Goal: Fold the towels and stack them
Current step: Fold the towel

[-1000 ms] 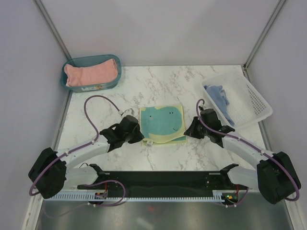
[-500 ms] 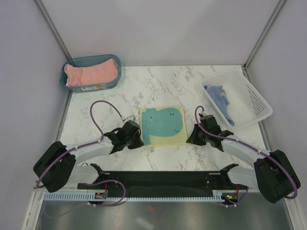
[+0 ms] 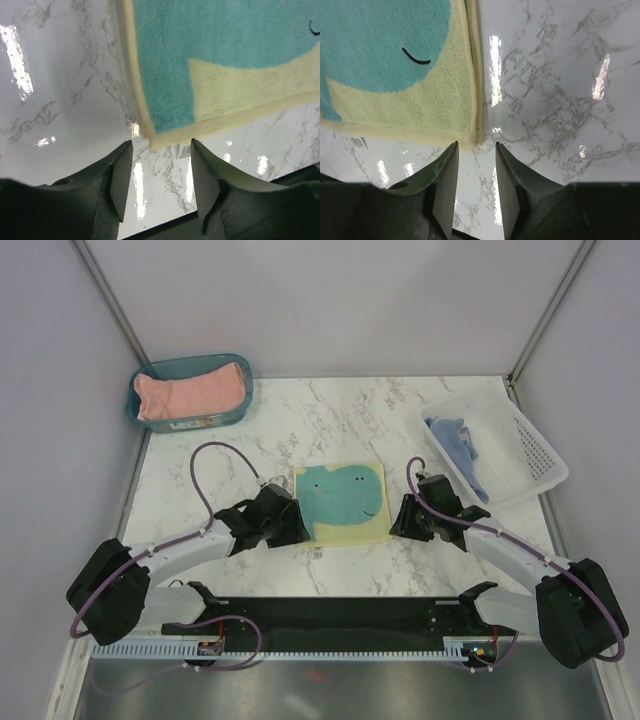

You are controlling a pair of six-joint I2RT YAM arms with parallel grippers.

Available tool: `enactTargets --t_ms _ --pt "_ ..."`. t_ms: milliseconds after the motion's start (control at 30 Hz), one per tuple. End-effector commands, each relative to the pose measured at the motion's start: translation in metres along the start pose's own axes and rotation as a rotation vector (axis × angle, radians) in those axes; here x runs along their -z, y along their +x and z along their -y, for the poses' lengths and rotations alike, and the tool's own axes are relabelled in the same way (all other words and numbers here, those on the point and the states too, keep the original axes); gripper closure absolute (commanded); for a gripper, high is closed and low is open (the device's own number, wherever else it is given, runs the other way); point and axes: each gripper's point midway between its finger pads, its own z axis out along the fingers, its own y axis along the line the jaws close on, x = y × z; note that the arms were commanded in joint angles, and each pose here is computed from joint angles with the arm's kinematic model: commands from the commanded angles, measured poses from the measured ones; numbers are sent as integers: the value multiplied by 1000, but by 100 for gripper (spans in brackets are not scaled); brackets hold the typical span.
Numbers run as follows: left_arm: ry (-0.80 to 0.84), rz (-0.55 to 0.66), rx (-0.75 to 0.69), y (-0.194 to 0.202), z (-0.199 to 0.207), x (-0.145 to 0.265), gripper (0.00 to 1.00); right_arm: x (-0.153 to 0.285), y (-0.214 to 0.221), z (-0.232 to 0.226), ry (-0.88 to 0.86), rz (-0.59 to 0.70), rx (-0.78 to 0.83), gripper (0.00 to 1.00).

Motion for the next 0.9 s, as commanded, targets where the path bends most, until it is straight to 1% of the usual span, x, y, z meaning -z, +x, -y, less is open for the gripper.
enactTargets --t_ms 0,67,100,133,167,200,233,267,300,333,367,400,433,467,500,533,567,600,633,667,700,767,800,867 --pt "88 64 -99 -30 33 24 41 20 -31 -12 23 68 54 57" --pt "82 114 -140 -46 35 34 37 27 -39 -17 22 80 72 52" --pt "89 157 -146 -65 39 40 35 34 -53 -30 -10 110 95 50" --pt "86 179 -196 -76 39 42 34 37 -64 -40 -39 140 116 47" --pt "93 174 -215 -84 40 40 34 34 -71 -45 -45 141 140 44" --pt "78 196 -210 -104 33 39 34 41 -95 -62 -76 189 214 43" --pt "115 214 -270 -122 43 44 35 41 -105 -71 -99 188 250 42" --pt "134 207 -287 -129 46 43 36 28 -109 -72 -88 153 288 41" --pt "121 217 -281 -150 42 38 36 32 -131 -83 -106 187 359 41" --pt "130 225 -335 -161 40 36 36 29 -136 -90 -136 170 398 40" --pt "166 204 -354 -165 43 32 36 13 -138 -85 -113 129 419 39" --pt "159 214 -346 -185 38 28 36 15 -157 -91 -115 151 441 39" --pt "169 207 -384 -191 36 25 36 10 -161 -87 -108 131 488 38" --pt "206 196 -407 -195 40 23 36 -6 -159 -84 -123 81 494 38" --pt "204 223 -423 -211 40 24 36 -7 -174 -84 -126 97 501 38" --pt "186 190 -457 -211 31 6 36 -13 -175 -81 -127 75 524 38" --pt "212 180 -474 -214 34 1 36 -28 -171 -77 -146 31 526 39" --pt "223 175 -482 -221 34 -4 37 -30 -182 -78 -154 40 526 39" --pt "231 135 -488 -217 28 -19 37 -35 -183 -75 -159 24 543 40" --pt "273 108 -492 -214 31 -25 38 -48 -180 -69 -162 -12 525 40" --pt "284 107 -495 -219 30 -27 38 -49 -187 -67 -163 -14 542 41" --pt "266 83 -492 -219 20 -42 38 -62 -187 -61 -170 -44 569 43" --pt "266 94 -502 -226 20 -44 38 -63 -193 -61 -173 -37 570 43" --pt "281 65 -500 -224 16 -57 37 -73 -196 -53 -168 -51 551 44"
